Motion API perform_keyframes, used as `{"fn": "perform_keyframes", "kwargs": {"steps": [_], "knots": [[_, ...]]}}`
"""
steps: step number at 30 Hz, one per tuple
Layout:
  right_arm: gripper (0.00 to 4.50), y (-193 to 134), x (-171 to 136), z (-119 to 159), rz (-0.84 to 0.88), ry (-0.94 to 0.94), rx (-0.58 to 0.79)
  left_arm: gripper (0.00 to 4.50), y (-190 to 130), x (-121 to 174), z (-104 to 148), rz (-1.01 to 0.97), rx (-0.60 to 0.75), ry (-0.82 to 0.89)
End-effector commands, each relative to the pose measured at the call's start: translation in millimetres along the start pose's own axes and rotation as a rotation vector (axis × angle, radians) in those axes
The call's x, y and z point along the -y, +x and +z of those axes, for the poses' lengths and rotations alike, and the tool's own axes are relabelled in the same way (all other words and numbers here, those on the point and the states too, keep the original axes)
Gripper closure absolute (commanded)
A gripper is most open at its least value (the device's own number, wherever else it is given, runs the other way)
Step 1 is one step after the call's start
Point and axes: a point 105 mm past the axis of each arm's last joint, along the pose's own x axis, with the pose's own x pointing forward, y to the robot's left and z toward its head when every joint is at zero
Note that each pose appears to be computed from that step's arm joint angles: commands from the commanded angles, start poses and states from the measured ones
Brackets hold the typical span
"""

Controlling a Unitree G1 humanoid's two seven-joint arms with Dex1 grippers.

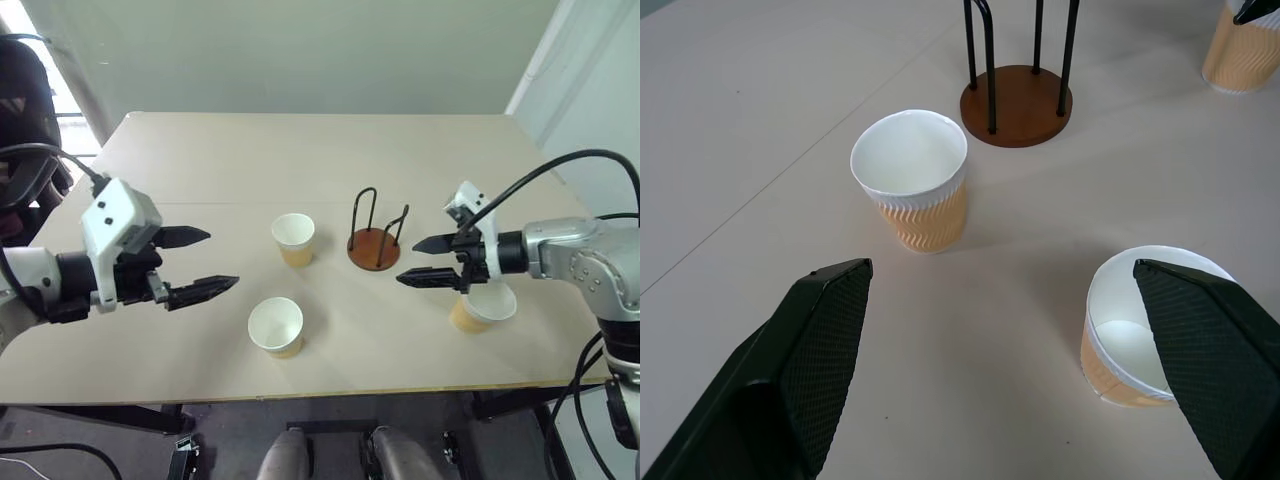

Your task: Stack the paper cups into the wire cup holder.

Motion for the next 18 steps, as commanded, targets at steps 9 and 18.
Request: {"fn": "perform_keyframes", "kwargs": {"steps": [9, 18], "knots": [[0.00, -20.8, 12.1, 17.3, -0.045, -0.091, 0.039, 0.02, -19.1, -12.4, 14.6, 0.068, 0.043, 0.049], [0.00, 33.7, -1.2, 1.4, -0.046, 0.054, 0.069, 0.02, -13.1, -2.8, 20.8, 0.037, 0.081, 0.053]]}}
